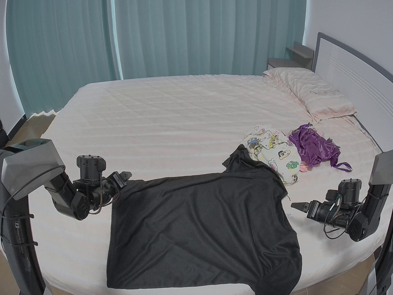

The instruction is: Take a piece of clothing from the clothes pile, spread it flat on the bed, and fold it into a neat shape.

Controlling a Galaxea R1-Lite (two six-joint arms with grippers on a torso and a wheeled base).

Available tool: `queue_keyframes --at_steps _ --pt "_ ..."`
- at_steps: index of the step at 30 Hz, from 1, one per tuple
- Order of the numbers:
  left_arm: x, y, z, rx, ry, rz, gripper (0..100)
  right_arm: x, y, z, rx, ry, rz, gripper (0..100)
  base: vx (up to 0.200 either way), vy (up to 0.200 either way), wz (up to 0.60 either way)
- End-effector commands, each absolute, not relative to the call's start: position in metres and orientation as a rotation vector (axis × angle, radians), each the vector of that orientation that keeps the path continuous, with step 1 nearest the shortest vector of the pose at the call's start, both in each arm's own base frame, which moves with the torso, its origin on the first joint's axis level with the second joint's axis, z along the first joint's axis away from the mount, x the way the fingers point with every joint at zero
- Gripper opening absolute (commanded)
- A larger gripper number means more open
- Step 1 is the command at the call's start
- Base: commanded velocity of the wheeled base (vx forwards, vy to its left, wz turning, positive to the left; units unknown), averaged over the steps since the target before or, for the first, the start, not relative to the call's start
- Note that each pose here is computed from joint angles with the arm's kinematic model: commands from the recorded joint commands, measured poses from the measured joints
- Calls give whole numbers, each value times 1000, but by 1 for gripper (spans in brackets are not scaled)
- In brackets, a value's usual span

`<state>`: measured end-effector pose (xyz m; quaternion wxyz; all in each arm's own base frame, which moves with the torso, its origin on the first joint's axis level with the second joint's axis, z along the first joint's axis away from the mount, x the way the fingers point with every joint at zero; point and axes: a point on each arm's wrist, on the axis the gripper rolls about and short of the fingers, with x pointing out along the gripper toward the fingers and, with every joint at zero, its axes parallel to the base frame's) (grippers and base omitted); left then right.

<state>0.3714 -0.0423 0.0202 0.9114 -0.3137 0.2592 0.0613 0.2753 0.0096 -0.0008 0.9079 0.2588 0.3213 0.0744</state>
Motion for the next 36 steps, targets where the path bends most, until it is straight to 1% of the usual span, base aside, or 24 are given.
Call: queue_keyframes --at_steps 1,9,14,19,25,26,36 --pt "418 -44 -18 -581 584 178 100 274 11 -1 533 665 158 100 0 0 0" --pt "453 -47 -37 -543 583 170 100 274 11 -3 535 673 155 100 0 0 0" --pt "463 -43 -54 -448 566 206 100 275 11 -3 533 671 156 100 0 0 0" --pt "471 -40 -55 -434 538 229 100 275 11 -4 534 676 155 100 0 0 0" --pt "470 -39 -55 -442 544 232 100 276 11 -6 534 682 153 100 0 0 0" --pt "470 -39 -55 -444 544 231 0 276 11 -6 534 682 153 100 0 0 0" --pt "475 -25 -42 -457 493 254 0 275 10 -6 535 683 152 100 0 0 0"
